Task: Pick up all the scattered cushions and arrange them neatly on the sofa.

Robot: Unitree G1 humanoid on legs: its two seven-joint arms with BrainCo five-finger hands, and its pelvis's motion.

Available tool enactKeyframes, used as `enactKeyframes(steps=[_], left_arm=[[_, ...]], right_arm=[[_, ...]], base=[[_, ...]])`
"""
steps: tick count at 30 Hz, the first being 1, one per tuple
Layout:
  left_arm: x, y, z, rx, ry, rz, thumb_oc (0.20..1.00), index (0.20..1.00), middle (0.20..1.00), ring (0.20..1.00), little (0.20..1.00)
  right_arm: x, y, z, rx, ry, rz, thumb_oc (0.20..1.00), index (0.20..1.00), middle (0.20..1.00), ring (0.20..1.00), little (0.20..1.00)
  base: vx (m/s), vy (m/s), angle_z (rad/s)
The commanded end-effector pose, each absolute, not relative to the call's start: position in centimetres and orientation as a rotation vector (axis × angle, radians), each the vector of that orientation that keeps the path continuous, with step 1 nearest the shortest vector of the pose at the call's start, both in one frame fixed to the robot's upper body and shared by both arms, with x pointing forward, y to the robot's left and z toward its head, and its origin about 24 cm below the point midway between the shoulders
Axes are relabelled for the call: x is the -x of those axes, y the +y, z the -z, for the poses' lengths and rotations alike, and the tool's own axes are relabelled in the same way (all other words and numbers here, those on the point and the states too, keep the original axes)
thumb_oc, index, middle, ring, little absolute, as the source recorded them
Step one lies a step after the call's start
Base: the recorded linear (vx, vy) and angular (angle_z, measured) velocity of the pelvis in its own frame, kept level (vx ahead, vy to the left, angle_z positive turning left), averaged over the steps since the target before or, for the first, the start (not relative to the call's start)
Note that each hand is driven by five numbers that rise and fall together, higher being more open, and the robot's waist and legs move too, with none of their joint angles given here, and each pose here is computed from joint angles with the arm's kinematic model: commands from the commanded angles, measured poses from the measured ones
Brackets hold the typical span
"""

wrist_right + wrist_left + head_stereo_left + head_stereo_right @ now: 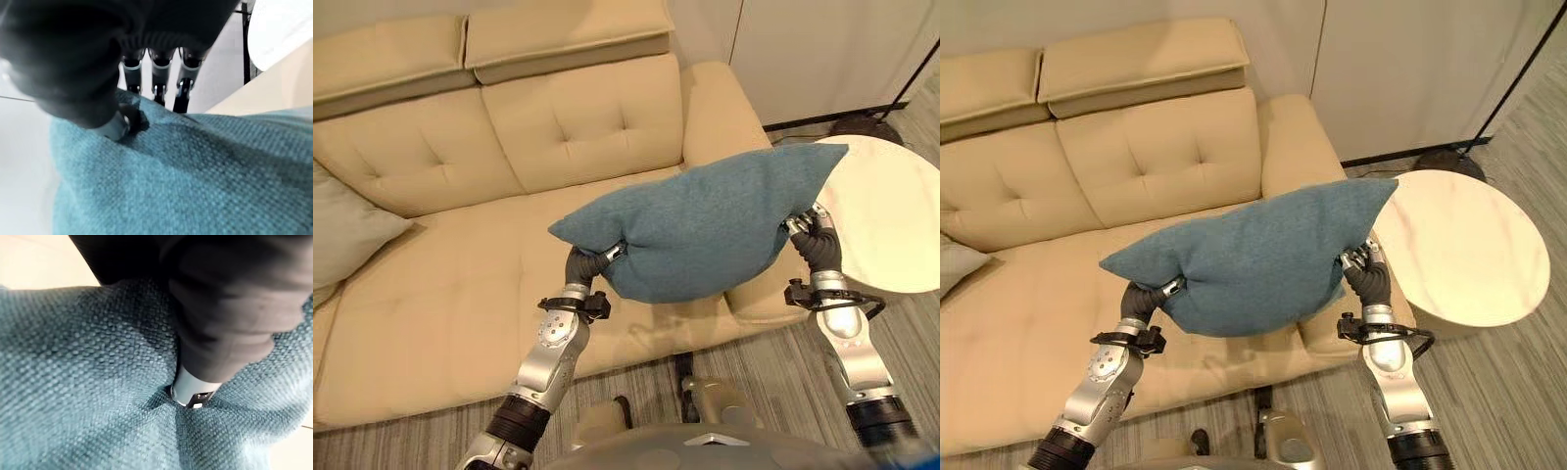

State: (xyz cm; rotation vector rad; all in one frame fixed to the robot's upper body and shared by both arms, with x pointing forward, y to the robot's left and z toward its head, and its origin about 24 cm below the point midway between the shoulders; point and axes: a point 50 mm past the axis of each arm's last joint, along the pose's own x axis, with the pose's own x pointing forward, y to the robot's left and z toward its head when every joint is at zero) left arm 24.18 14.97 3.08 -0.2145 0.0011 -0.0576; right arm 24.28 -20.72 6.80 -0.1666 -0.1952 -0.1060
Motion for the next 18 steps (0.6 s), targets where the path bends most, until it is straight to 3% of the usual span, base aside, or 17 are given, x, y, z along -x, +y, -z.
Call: enactKeyframes(steps=[1, 18], left_arm=[[-25.3, 13.1, -9.4, 0.265, -0.319, 0.205, 0.200, 0.200, 0.200, 0.200, 0.200], [-25.1, 15.6, -10.6, 0.198, -0.386, 0.111, 0.200, 0.200, 0.200, 0.200, 0.200]], right_arm=[[-24.0, -19.1, -10.9, 0.090, -0.450, 0.052, 0.200, 0.200, 0.200, 0.200, 0.200], [-25.2, -18.0, -11.8, 0.082, -0.483, 0.040, 0.200, 0.200, 0.200, 0.200, 0.200]], base=[[0.15, 0.075, 0.09], [0.07, 0.158, -0.07]])
